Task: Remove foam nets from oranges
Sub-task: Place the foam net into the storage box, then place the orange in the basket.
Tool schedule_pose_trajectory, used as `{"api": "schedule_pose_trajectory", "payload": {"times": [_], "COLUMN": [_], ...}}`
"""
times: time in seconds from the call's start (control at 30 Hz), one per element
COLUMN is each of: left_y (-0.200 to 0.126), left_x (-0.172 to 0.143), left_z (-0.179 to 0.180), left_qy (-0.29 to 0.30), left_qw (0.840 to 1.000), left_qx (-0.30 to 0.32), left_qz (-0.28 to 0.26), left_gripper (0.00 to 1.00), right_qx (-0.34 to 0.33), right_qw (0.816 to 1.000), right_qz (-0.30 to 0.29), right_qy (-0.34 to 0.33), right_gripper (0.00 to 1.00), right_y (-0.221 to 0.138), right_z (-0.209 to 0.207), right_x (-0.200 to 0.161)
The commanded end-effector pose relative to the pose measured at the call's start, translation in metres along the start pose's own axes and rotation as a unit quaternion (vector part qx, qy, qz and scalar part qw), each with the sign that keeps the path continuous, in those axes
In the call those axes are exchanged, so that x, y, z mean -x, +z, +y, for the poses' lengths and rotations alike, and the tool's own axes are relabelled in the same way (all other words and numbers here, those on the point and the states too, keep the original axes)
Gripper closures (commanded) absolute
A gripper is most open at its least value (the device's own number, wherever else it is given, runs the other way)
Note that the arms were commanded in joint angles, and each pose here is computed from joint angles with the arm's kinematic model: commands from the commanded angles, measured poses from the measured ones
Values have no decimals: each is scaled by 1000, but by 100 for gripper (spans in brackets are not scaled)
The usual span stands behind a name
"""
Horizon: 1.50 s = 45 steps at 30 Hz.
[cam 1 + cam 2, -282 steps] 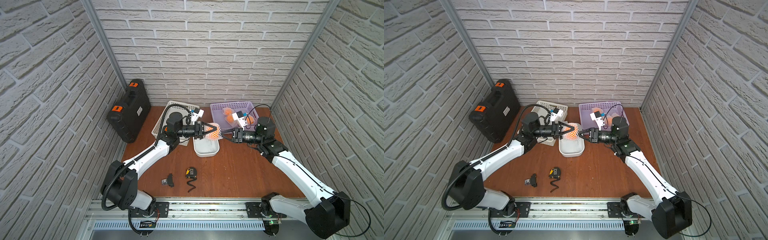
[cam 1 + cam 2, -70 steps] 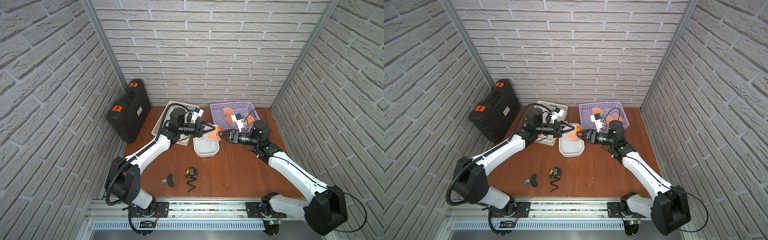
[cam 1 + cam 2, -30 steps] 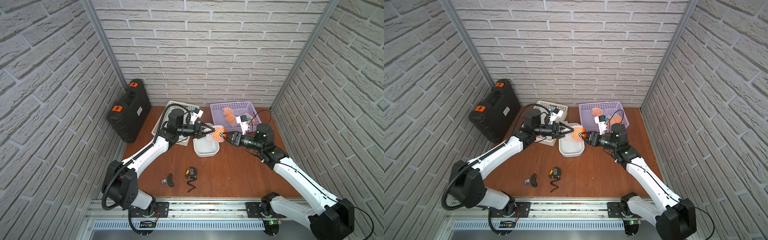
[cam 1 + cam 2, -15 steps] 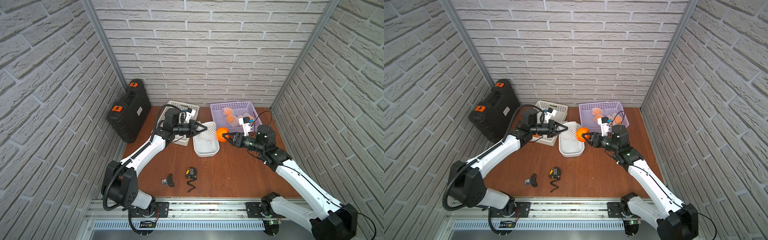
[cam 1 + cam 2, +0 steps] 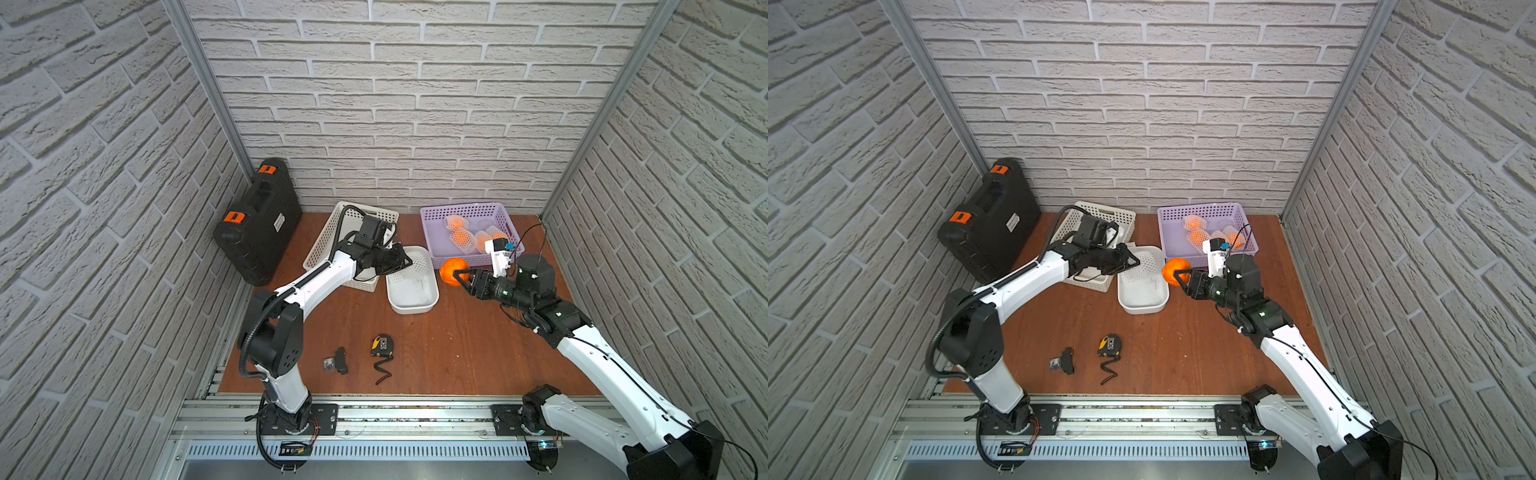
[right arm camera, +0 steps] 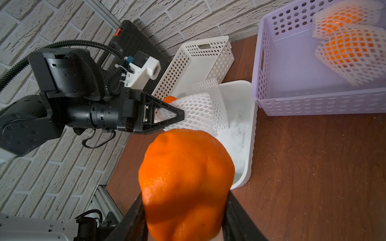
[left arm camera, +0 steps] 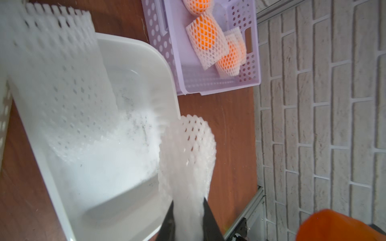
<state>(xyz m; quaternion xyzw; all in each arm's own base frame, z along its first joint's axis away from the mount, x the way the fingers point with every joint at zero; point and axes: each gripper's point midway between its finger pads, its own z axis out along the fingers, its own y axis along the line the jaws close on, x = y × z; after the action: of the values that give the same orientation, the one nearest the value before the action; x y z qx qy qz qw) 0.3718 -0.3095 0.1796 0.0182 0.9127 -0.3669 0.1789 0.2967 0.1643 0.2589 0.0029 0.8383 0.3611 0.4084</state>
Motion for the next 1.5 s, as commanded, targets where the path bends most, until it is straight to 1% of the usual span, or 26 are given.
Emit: {"api": "schedule_pose_trajectory", "payload": {"times": [0.0, 0.13, 0.2, 0.27, 0.3, 0.37, 0.5, 0.53, 0.67, 0.8, 0.9, 1.03, 1.1, 1.17, 1.23, 1.3, 1.4, 1.47], "left_y": [16, 40, 49, 59, 62, 67, 64, 61, 45, 28, 7, -43, -73, -104, -136, -160, -185, -196], "left_x": [8, 18, 19, 14, 11, 3, -8, -10, -20, -25, -18, -1, 10, 20, 27, 28, 21, 15], "left_z": [19, 40, 47, 53, 52, 46, 30, 28, 32, 35, 17, -10, -12, -2, 23, 48, 86, 104], "left_qy": [22, 11, 4, 1, 4, 14, 39, 45, 62, 73, 90, 122, 125, 114, 87, 56, 9, -13], "left_qw": [997, 994, 994, 994, 994, 995, 995, 995, 991, 988, 989, 985, 980, 975, 966, 959, 948, 941], "left_qx": [72, 101, 105, 110, 111, 102, 89, 88, 114, 134, 113, 97, 105, 128, 164, 189, 216, 224], "left_qz": [-9, -28, -32, -25, -20, -7, 10, 12, 20, 13, -19, -75, -110, -144, -178, -203, -236, -253], "left_gripper": [81, 82, 74, 65, 59, 42, 17, 13, 5, 2, 2, 2, 2, 2, 2, 2, 2, 2], "right_qx": [1, 4, 3, -1, -2, -3, -5, -6, -5, -9, -11, 3, 11, 20, 33, 45, 67, 83], "right_qw": [1000, 1000, 999, 999, 999, 999, 999, 999, 999, 999, 999, 1000, 1000, 1000, 999, 998, 996, 995], "right_qz": [-18, -14, -12, -10, -9, -8, -8, -8, -8, -10, -9, -3, 1, 4, 12, 20, 34, 41], "right_qy": [-24, -27, -29, -33, -33, -36, -36, -37, -37, -35, -33, -25, -23, -23, -25, -30, -37, -34], "right_gripper": [58, 58, 58, 58, 58, 58, 58, 58, 58, 58, 58, 58, 58, 58, 57, 57, 57, 57], "right_y": [-4, -3, -3, -4, -4, -3, -3, -3, -2, -2, -1, 8, 16, 26, 42, 61, 95, 121], "right_z": [3, 4, 3, 2, 1, 1, 0, 0, 1, 0, -2, 2, 6, 12, 22, 35, 59, 73], "right_x": [8, 6, 5, 4, 4, 3, 4, 5, 6, 7, 6, 5, 5, 5, 3, 1, -2, -2]}}
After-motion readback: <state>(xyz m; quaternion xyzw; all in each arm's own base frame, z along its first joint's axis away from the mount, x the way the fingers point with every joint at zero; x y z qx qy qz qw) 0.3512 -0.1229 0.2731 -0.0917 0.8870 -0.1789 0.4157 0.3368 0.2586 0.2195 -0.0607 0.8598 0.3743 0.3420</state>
